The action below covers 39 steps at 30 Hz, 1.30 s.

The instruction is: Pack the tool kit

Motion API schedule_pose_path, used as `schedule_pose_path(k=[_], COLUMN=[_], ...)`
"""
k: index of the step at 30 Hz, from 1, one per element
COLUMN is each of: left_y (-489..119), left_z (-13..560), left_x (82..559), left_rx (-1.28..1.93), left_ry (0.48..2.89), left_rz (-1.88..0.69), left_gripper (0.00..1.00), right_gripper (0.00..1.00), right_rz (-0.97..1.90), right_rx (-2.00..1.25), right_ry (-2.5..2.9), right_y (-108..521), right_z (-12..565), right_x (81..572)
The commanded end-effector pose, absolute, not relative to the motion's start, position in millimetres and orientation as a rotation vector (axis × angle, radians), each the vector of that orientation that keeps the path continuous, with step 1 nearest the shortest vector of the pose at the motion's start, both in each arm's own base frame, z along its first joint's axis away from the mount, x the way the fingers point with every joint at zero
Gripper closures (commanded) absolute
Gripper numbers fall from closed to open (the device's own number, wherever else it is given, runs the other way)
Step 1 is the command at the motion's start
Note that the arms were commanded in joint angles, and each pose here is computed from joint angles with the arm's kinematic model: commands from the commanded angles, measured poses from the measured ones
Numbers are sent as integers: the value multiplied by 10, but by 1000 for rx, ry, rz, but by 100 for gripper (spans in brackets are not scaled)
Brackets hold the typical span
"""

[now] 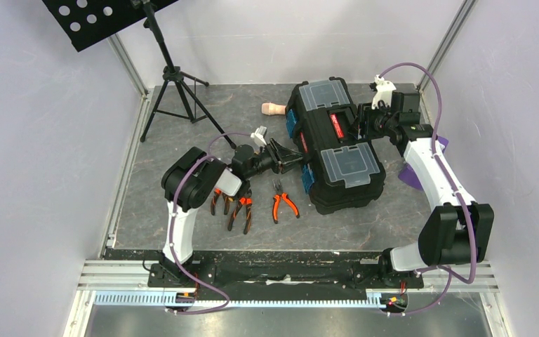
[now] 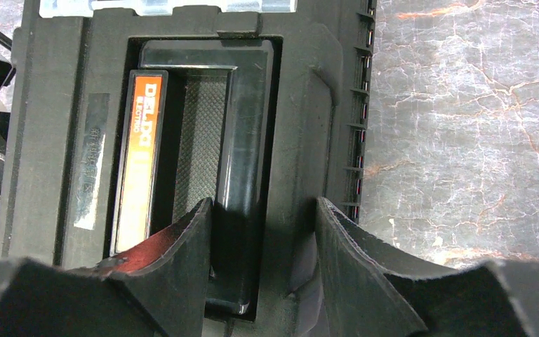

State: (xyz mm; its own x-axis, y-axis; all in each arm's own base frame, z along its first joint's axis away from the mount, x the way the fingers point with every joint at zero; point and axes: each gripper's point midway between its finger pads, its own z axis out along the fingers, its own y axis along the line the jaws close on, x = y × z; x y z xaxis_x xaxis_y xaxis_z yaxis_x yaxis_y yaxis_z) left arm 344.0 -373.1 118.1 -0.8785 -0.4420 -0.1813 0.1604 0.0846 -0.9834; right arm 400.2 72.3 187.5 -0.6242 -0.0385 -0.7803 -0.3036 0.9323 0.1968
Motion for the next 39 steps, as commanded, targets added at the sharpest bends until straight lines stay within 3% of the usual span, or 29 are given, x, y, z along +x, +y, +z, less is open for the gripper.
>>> schedule_pose_path(k=[1,4,10,16,33,39], left_y=[-4037,-4088,-4014,-3930,-3880,-3885], left_z=[1737,1682,1839,2304,3182,3417], left_x=[3187,3149,3103,3026,2955,3019], left_rx=[-107,-103,-104,-38,14,40], left_ry=[1779,1799,1728,1679,1762,1760], left_rz=[-2042,-2044,-2068,-2024,-1819,-1740], left_gripper=[46,45,75,97,98,98], right_gripper=[61,61,62,62,64,69], right_rz=[528,541,549,558,705,700], right_rx=[-260,-259,-255,-247,-155,5], right_ry=[2639,2635,2648,2649,2614,2599], right_y=[861,876,879,886,1035,739], right_z=[822,820,752,731,708,697], right_x=[3259,3250,3188,3133,3090,3195])
